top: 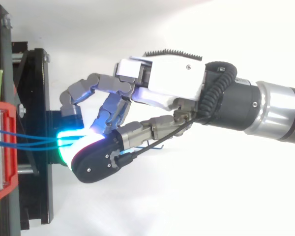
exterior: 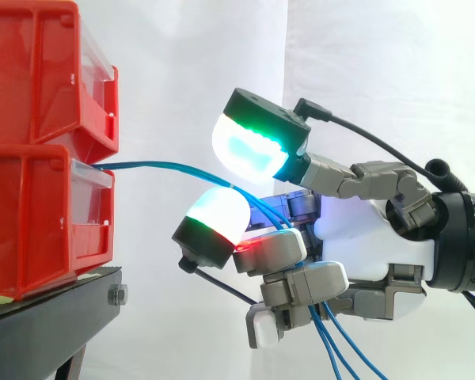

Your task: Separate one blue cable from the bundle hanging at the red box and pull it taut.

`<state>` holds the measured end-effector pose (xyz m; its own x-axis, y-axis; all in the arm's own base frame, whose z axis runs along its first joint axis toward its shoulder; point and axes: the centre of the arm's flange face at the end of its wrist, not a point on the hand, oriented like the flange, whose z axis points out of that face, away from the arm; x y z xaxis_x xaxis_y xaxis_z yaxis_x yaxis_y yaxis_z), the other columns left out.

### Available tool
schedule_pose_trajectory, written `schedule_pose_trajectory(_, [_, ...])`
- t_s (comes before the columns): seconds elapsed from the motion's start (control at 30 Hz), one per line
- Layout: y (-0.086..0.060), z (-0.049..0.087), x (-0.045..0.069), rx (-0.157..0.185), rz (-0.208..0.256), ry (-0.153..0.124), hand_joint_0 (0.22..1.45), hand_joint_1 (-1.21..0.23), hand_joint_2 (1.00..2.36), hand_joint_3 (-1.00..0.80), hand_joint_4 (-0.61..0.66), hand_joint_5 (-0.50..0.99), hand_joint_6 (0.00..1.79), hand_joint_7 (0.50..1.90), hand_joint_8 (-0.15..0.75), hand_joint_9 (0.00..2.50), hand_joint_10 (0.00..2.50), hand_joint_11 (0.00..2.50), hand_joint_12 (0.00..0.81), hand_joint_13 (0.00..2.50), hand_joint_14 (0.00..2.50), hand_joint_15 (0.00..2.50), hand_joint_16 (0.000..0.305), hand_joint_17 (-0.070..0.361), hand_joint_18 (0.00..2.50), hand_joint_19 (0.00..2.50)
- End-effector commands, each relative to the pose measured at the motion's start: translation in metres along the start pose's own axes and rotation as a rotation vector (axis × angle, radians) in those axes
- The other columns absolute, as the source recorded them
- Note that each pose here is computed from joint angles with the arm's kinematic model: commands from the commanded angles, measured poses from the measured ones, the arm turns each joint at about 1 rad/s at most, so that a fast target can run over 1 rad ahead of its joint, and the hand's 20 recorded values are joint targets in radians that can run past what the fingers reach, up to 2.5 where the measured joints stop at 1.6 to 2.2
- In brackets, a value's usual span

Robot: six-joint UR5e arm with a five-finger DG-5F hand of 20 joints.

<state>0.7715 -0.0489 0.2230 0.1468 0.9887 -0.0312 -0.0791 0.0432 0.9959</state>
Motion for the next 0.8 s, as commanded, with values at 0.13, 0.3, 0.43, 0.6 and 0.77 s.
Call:
schedule_pose_trajectory(0.13, [-0.0006,-0.0005,0.0007,0.002,-0.001,0.001,0.62,-0.60,1.02,-0.28,0.18,-0.18,0.84,1.27,0.358,1.23,0.02,1.41,0.357,1.39,0.01,1.59,0.048,0.109,0.97,0.67])
schedule_pose_trajectory(0.3, [0.0003,0.0000,0.0020,-0.001,0.000,0.003,0.63,-0.71,1.02,-0.17,0.17,-0.18,0.85,1.26,0.352,1.21,0.02,1.42,0.365,1.39,0.01,1.61,0.048,0.109,0.96,0.67])
schedule_pose_trajectory(0.43, [0.0001,-0.0002,0.0020,0.001,0.000,0.003,0.62,-0.70,1.02,-0.25,0.19,-0.19,0.85,1.24,0.347,1.19,0.02,1.41,0.364,1.38,0.01,1.61,0.048,0.109,0.96,0.68])
schedule_pose_trajectory(0.6, [-0.0001,-0.0002,0.0023,-0.002,0.001,0.006,0.56,-0.48,1.00,-0.50,0.19,-0.18,0.83,1.22,0.360,1.20,0.02,1.38,0.375,1.38,0.01,1.59,0.048,0.109,0.94,0.66])
schedule_pose_trajectory(0.77, [0.0002,0.0004,-0.0018,-0.002,-0.009,-0.005,0.59,-0.43,1.00,-0.49,0.19,-0.18,0.83,1.24,0.354,1.23,0.02,1.39,0.356,1.39,0.01,1.58,0.048,0.107,0.94,0.64])
